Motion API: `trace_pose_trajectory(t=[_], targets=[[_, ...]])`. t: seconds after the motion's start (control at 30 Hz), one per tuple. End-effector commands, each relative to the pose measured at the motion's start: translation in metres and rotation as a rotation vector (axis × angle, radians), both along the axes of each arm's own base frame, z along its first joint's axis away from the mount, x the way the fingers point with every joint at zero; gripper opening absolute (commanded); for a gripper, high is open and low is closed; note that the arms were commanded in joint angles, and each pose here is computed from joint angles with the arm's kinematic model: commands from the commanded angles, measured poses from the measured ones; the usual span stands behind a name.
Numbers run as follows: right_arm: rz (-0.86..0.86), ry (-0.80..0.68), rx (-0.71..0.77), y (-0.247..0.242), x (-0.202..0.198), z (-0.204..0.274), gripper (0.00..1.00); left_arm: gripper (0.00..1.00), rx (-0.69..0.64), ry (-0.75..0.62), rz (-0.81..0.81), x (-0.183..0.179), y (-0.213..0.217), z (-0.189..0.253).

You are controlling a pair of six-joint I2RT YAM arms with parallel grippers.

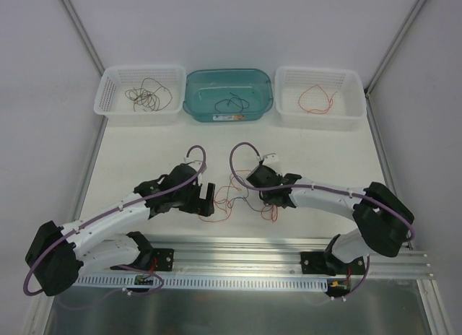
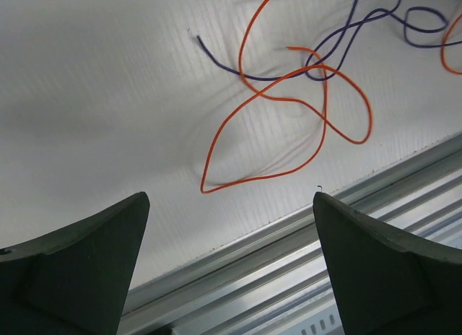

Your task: Untangle the cables

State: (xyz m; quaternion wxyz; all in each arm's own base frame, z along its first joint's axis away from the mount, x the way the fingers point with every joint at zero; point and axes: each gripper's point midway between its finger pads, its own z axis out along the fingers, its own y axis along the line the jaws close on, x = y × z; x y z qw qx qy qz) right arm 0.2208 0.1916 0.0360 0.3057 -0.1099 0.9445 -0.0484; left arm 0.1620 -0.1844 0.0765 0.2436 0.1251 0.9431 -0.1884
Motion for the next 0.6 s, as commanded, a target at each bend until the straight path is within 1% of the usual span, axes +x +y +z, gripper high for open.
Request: trace_pose_trajectory(t=[0.0,0.1,0.2,0.33,0.4,0.47,0.5,0.57], targets=[[-0.013,-0.047,0.035,-0.003,0.002,0.013,0.01,0.98,-0.038,-0.04,0.104,0.016,-0.016,-0.003],[-0.019,-0.05,0.041,-0.008,-0.001,0.012,0.01,0.97,-0.047,-0.048,0.131,0.02,-0.026,-0.002],[-0.021,-0.05,0.043,-0.01,-0.002,0.01,0.01,0.95,-0.081,-0.094,0.173,0.029,-0.035,0.006],[-0.015,-0.042,0.051,-0.008,-0.004,0.009,0.01,0.91,-0.09,-0.145,0.21,0.044,-0.041,0.009],[-0.014,-0.041,0.059,-0.007,-0.004,0.01,0.01,0.82,-0.09,-0.191,0.186,0.053,-0.046,0.013],[-0.011,-0.039,0.066,-0.006,-0.005,0.01,0.01,0.7,-0.09,-0.225,0.14,0.058,-0.052,0.017],[-0.008,-0.037,0.074,-0.005,-0.006,0.01,0.01,0.65,-0.061,-0.249,0.091,0.061,-0.054,0.016],[-0.005,-0.037,0.088,-0.004,-0.007,0.011,0.01,0.64,-0.051,-0.297,0.035,0.069,-0.06,0.018]])
